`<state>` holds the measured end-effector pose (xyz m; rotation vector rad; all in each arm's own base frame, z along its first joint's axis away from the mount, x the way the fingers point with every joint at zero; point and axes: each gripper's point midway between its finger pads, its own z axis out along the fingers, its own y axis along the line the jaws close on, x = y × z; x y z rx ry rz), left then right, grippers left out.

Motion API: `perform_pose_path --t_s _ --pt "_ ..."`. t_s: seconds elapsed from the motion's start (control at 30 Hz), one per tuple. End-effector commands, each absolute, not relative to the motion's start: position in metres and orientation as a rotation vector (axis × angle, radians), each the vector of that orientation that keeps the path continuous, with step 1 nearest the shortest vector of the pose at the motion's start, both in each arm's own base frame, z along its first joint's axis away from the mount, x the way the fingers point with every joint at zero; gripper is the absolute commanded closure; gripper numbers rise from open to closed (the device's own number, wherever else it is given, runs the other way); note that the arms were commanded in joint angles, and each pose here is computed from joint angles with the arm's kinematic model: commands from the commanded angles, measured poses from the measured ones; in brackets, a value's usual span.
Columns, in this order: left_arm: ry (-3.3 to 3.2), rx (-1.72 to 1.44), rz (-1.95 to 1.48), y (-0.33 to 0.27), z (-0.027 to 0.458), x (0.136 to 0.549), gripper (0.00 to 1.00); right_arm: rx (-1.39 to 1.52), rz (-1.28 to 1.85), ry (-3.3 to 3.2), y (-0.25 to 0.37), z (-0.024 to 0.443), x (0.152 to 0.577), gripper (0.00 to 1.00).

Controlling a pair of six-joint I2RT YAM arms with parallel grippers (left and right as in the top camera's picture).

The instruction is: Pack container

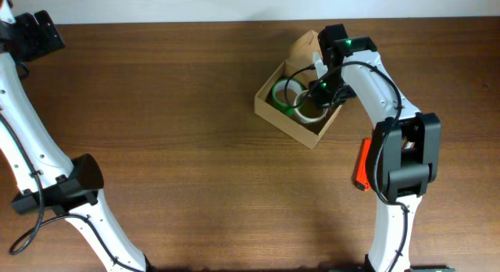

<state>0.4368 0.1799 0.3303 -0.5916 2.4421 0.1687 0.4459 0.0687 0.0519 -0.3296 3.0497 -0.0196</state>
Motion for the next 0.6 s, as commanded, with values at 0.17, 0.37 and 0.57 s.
perform_pose_path --t_s 0.17,0.37,0.57 --pt "2.418 -0.577 0.166 0.1777 0.3427 0.4305 0.0 -0.313 -0.055 3.079 0.0632 0.0455 0.4417 0.79" --pt "2.419 -0.576 0.166 0.1777 0.3427 0.4305 0.0 -0.308 -0.051 3.082 0.0634 0.0465 0.4407 0.79" --pt "2.418 -0.577 0.166 0.1779 0.3428 0.4304 0.0 -0.313 -0.016 3.085 0.0679 0.0464 0.4395 0.81"
